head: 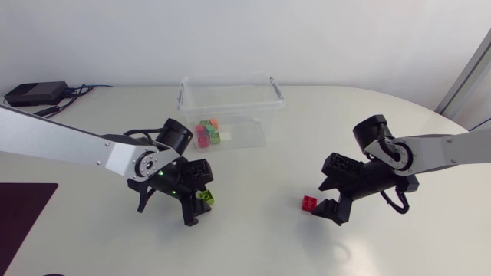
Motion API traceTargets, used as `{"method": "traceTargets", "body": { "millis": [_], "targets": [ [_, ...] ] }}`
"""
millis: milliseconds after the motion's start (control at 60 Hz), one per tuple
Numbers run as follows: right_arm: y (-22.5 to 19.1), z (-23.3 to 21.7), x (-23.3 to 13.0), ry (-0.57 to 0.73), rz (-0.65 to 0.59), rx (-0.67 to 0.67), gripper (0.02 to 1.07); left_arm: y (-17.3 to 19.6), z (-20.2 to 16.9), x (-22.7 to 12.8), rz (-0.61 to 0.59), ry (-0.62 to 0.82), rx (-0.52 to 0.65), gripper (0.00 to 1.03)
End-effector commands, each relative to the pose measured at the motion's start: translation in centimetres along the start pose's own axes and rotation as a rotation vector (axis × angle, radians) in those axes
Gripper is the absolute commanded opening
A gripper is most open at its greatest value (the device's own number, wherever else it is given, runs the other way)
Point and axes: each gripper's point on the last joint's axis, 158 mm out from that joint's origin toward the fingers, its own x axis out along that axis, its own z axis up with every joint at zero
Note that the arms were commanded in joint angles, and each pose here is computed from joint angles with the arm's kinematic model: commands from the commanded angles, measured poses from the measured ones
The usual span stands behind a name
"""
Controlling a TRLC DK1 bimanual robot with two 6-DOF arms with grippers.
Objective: Place the duplo bricks in the container
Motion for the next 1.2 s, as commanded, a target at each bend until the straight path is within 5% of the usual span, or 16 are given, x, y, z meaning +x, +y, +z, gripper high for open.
{"method": "traceTargets", "body": {
  "millis": [0, 217, 400, 800, 1183],
  "targets": [
    [0.9, -1.0, 1.1, 0.026, 0.031, -0.027, 1.02, -1.7, -1.5, 1.3, -0.046, 0.033, 0.049, 0.47],
    [2.0, -1.5, 2.1, 0.051, 0.06, -0.058, 0.83, -2.1, -1.3, 1.0, -0.039, 0.011, 0.095, 0.38],
    [2.3, -1.5, 2.8, 0.052, 0.036, -0.091, 0.4, -1.2, 0.7, -1.9, 0.025, -0.061, 0.114, 0.36],
    [3.1, 0.2, -0.1, 0.068, 0.03, -0.075, 0.33, 5.7, 7.0, -13.0, 0.219, -0.274, 0.016, 0.36],
    [4.1, 10.7, -6.8, -0.081, -0.053, -0.117, 0.33, 17.9, 9.1, -17.1, 0.41, -0.465, -0.274, 0.37]
  ]
}}
